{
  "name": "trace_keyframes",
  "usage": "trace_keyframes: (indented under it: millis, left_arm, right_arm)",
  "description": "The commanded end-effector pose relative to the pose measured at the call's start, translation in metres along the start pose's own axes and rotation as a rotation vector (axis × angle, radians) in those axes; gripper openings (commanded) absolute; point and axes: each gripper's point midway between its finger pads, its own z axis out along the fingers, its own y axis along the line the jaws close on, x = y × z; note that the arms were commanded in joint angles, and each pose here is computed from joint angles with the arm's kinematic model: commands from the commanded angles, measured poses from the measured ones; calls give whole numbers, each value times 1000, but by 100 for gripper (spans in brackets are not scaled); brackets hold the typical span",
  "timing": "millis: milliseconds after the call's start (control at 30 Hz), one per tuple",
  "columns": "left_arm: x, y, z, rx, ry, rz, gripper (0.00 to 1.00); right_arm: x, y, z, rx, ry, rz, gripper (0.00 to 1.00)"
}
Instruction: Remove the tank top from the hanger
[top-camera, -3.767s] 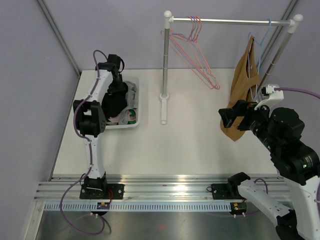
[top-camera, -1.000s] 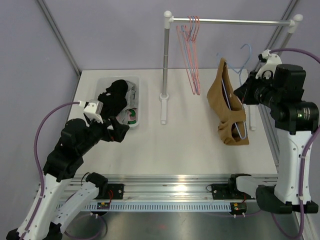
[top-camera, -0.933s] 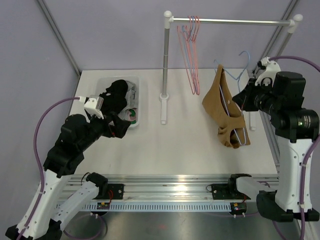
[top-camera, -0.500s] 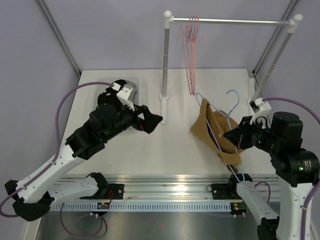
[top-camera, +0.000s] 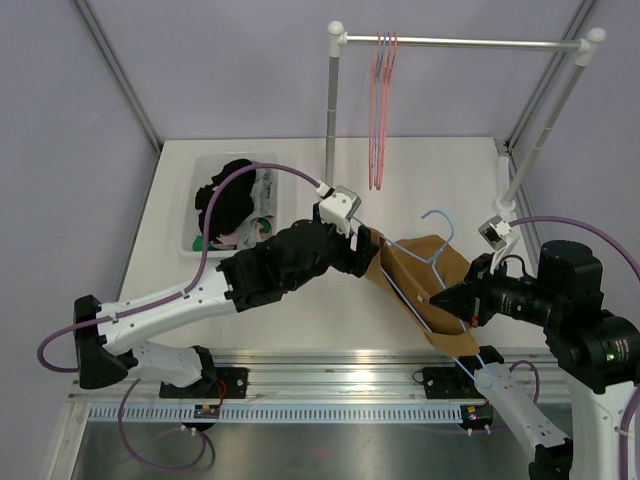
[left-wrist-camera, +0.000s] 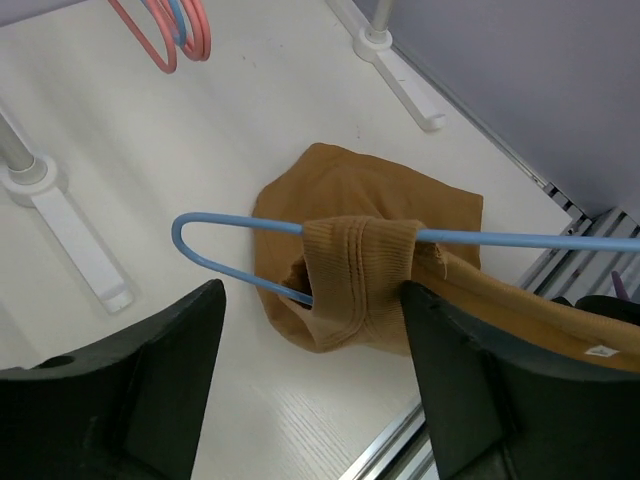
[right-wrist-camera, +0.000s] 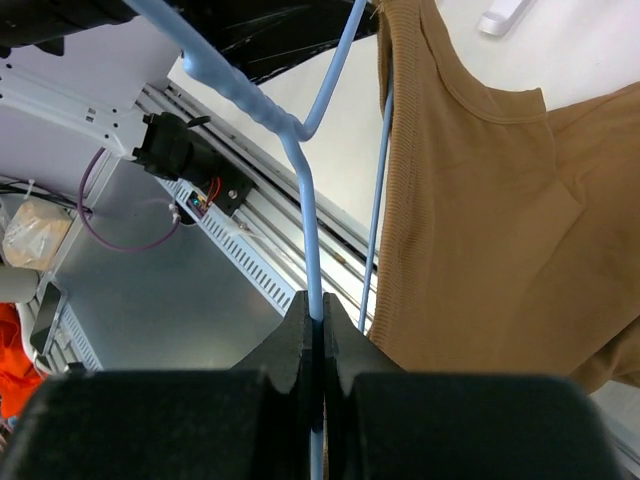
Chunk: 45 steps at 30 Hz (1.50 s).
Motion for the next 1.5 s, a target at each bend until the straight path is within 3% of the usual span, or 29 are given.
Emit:
trace_keyframes:
  millis: [0,133,167,233,333,400,500,667,800,1000,1100,1267,1333,1433,1467]
  left_arm:
    - [-41,-6,0,-9,-137,-56,71]
    - [-38,-10,6,7,-140,-39,58]
    - [-39,-10,8,5,-141,-34,47]
    - [-35,-10,14,-4,-124,-23,37]
    - [-32,-9,18,-19,-108,-11,10]
    - [-30,-6,18,-36,-104,-13,0]
    - [-28,4,13,-80,-106,-16,0]
    - [-26,58,-15,-337,-126,-79,0]
    - [-13,113,-48,-522,-111,-167,0]
    - [1,173,-79,-614,-113,-307,0]
    - [0,164,-77,-523,-107,-286,0]
    - [13,106,-58,-177,-7,-259,0]
    - [23,76,-57,-15,28,-254,0]
    - [39,52,-61,96,31,-249,0]
    - [43,30,-70,194,38,-238,0]
  right_arm:
    - [-11,19,-5,-85,-35,-52,0]
    - [-12,23,-4,-117,-32,-56,0]
    - [-11,24,-4,-121,-30,-57,0]
    - [-13,25,-5,-124,-36,-68,0]
    - [-17,26,-5,-127,-40,-81,0]
    - [-18,24,-4,-113,-36,-83,0]
    - [-18,20,-2,-98,-25,-89,0]
    - [-7,5,11,-68,48,-81,0]
    - [-1,13,14,-127,101,-124,0]
    - [1,45,8,-314,146,-247,0]
    - [-11,56,4,-364,82,-313,0]
    - [-26,82,-2,-530,-102,-455,0]
    - [-42,86,-2,-523,-220,-486,0]
    - [-71,79,0,-438,-395,-488,0]
    - [-95,80,-4,-402,-510,-467,0]
